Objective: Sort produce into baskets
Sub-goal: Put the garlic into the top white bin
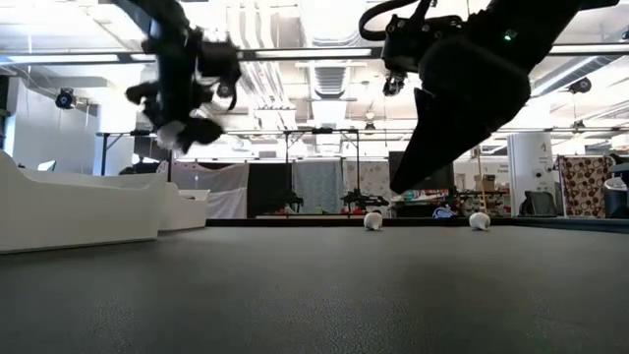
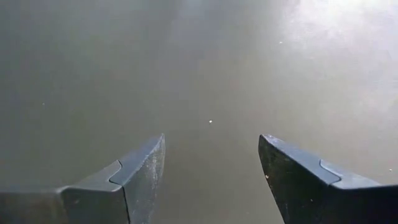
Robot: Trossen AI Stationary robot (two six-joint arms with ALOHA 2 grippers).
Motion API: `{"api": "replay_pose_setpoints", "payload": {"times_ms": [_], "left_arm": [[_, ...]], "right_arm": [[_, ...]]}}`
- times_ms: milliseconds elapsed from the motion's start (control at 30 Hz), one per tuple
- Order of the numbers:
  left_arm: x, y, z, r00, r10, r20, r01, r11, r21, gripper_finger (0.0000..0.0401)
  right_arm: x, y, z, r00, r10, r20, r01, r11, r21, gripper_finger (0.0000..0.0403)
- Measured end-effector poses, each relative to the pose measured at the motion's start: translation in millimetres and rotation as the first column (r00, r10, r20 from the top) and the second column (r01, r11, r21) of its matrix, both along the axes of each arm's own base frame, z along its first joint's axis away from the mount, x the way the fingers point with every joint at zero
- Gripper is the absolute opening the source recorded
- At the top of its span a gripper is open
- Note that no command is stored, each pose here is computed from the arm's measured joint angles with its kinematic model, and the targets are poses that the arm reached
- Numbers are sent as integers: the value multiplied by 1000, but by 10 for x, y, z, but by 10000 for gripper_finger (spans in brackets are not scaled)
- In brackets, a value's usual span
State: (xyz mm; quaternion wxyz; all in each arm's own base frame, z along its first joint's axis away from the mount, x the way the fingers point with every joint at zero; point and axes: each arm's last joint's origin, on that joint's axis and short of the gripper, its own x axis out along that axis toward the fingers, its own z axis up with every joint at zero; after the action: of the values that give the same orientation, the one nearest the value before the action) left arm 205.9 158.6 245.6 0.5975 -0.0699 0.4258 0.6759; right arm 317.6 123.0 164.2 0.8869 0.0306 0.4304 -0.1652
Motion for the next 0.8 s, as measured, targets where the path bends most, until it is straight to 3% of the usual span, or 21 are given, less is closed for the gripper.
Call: {"api": "replay_pose_setpoints", "payload": {"times_ms": [200, 567, 800], "left_arm": [[-181, 361, -356, 992, 123, 6, -122, 990, -74, 202], [-144, 475, -951, 988, 110, -112, -129, 976, -178, 239], [-174, 449, -1036, 975, 91, -205, -139, 963, -230, 259]], "right_arm": [[10, -8, 5, 1000, 2, 6, -2, 1000, -5, 250], [9, -3, 5, 1000, -2, 8, 2, 1000, 2, 255], [-4, -7, -3, 1000, 2, -10, -2, 1000, 1, 252]]}}
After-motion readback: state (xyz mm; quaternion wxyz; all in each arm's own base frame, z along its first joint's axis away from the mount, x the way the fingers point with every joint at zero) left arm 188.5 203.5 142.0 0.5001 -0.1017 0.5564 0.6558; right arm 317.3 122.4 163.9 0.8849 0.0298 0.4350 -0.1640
